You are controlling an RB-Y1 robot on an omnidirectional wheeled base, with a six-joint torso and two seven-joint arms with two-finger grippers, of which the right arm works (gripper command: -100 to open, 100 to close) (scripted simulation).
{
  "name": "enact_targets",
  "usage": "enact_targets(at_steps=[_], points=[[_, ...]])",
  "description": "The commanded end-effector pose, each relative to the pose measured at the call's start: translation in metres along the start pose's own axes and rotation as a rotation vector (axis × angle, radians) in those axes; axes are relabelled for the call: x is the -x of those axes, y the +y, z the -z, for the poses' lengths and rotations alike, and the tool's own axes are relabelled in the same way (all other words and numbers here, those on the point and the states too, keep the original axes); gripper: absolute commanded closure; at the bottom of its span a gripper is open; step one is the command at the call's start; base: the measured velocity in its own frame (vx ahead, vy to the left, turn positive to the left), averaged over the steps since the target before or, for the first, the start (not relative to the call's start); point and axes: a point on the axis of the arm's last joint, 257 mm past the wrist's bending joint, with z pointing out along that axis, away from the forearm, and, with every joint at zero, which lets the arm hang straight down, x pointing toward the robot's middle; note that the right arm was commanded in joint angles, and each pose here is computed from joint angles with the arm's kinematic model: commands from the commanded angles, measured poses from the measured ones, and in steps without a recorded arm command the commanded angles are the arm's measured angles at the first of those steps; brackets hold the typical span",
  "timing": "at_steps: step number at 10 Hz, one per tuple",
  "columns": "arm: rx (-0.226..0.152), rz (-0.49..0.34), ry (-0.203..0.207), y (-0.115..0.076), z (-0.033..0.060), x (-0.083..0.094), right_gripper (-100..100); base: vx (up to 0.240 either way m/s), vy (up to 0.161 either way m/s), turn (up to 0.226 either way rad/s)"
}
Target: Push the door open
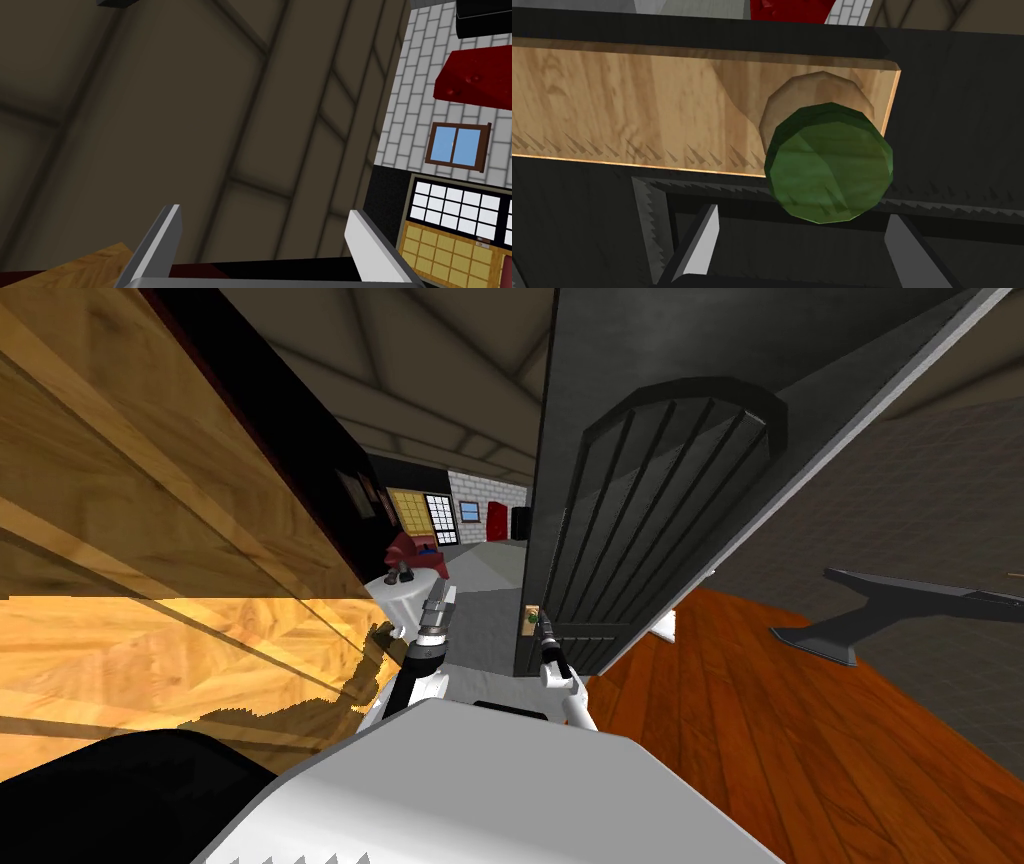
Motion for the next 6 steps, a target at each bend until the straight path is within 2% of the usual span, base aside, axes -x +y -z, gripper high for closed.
enact_targets(at_steps=[1,2,3,6], points=[[0.005,-0.028,0.000,0.0030,-0.0017,-0.0118,-100,0.094,0.180,0.004],[0.003,-0.017,0.000,0.0023,-0.0014,-0.0067,-100,0.037,0.085,-0.007],[0.003,-0.017,0.000,0.0023,-0.0014,-0.0067,100,-0.005,-0.008,0.003],[0.003,-0.017,0.000,0.0023,-0.0014,-0.0067,100,-0.013,-0.022,0.016]])
